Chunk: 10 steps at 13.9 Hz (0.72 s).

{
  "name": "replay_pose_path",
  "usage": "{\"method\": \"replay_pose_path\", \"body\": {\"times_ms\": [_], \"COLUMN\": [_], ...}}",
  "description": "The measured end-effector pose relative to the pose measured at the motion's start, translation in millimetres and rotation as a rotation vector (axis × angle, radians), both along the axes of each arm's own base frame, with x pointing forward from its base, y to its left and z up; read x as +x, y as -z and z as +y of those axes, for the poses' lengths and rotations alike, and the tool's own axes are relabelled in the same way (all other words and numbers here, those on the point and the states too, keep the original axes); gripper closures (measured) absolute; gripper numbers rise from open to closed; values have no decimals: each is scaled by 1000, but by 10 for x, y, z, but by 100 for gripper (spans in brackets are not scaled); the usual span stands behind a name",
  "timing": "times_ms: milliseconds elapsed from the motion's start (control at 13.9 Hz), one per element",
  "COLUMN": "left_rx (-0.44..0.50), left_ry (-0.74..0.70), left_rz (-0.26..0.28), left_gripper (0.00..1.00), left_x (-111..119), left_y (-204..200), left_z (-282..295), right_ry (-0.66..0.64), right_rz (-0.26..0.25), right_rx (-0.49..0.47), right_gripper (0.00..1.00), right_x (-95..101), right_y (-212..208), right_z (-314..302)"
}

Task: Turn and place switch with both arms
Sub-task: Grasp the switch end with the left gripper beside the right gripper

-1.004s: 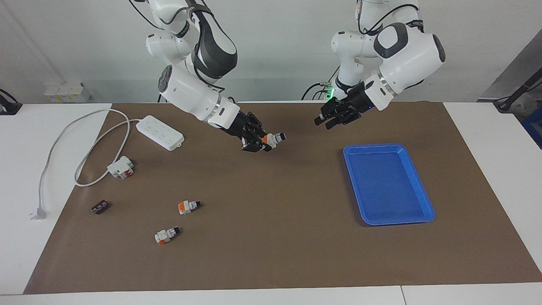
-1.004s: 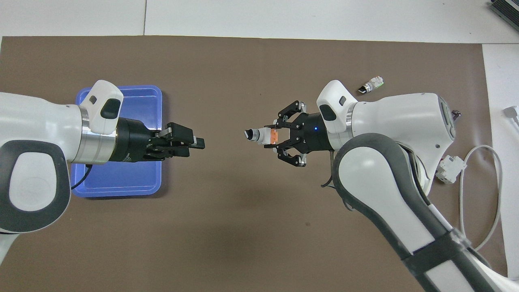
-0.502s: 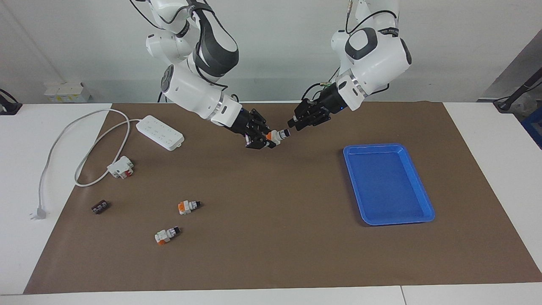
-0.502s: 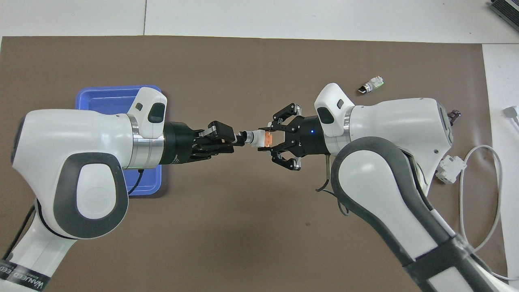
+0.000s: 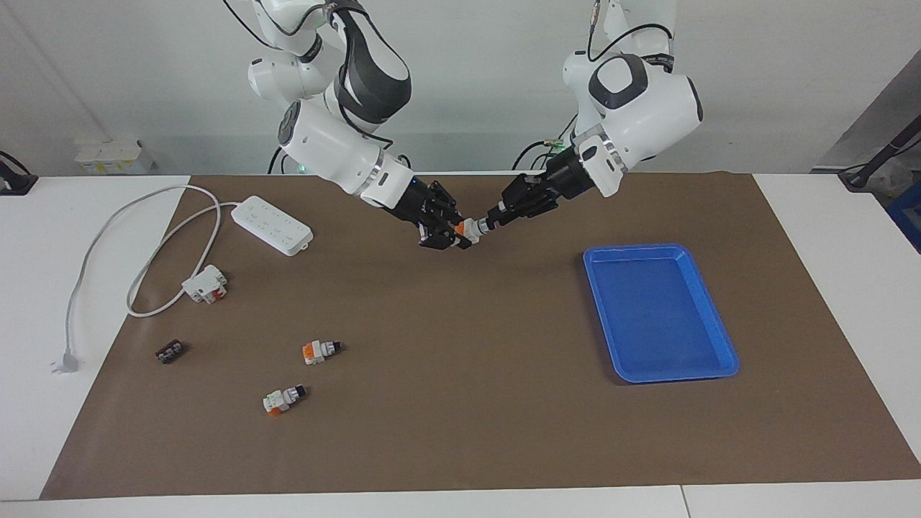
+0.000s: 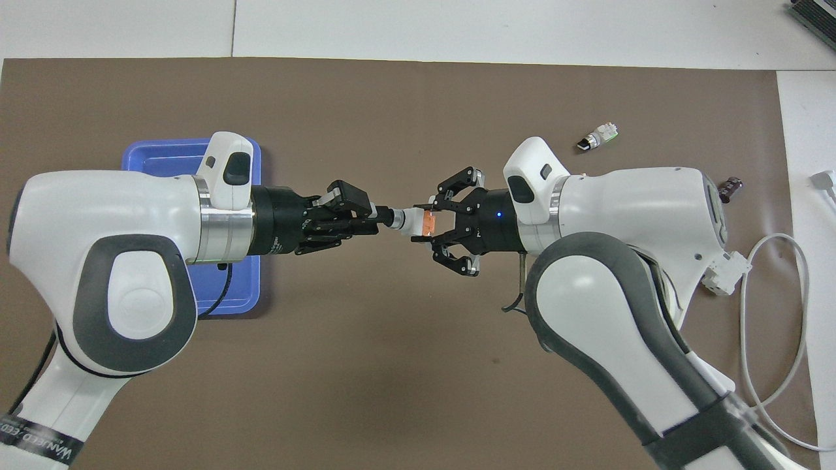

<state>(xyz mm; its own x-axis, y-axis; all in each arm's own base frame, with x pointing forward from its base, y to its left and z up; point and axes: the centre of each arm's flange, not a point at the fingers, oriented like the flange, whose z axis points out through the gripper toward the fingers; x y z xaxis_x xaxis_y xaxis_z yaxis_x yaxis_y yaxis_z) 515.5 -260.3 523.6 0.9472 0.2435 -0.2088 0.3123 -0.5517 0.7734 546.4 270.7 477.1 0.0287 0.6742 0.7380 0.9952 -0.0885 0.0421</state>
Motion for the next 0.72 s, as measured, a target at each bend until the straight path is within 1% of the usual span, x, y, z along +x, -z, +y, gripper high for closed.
{"method": "replay_pose_path", "body": {"times_ms": [215,717], "left_rx": [-11,-8], "left_ry": [-16,-19], "left_rz": [-1,16], "left_gripper": [68,73], "left_x": [55,110], "left_y": [-38,51], "left_z": [62,68], "right_ry": [0,1], "right_rz": [-2,-3], "right_rx": [1,1], "right_gripper": [59,59], "right_x": [-4,-6], "right_y": [-11,-19], "right_z": [-2,-5]}}
